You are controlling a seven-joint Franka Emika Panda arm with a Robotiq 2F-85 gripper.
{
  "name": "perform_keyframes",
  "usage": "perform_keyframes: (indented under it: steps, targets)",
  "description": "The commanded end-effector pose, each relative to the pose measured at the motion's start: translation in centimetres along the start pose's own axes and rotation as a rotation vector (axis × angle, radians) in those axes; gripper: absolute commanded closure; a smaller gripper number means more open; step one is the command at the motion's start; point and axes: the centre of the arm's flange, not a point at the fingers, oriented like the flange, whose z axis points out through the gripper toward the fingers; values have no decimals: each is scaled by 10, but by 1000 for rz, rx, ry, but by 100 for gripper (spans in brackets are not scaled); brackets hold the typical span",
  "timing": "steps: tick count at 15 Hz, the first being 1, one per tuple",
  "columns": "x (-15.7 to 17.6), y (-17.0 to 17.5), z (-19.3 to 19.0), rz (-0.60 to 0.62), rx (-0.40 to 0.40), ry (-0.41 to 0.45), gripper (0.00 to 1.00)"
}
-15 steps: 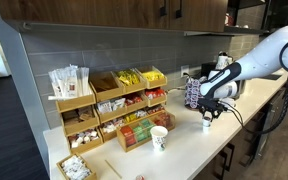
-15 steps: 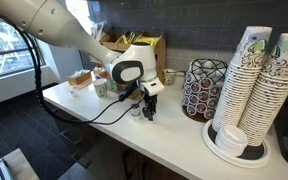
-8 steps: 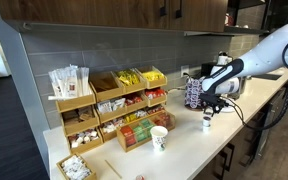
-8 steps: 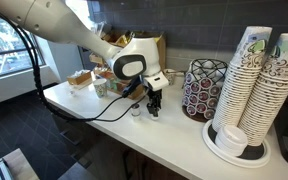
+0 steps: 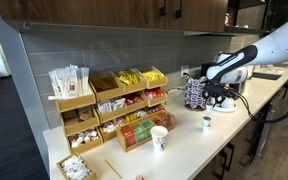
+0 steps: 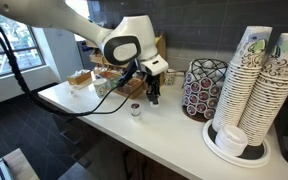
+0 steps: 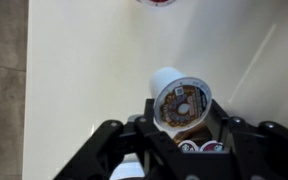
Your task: Stack the three pods on the counter
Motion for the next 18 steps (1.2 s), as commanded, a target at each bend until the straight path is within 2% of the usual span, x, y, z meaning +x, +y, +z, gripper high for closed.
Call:
perform_keyframes:
  steps: [1,6,10,18]
  targets:
    - [-21,19,-18,-76,21,-62,72]
    - [-47,25,-16,-192,36,-147,72]
    - [-60,27,-18,-238,77,-171,72]
    - [-75,25,-12,-300,89,-184,72]
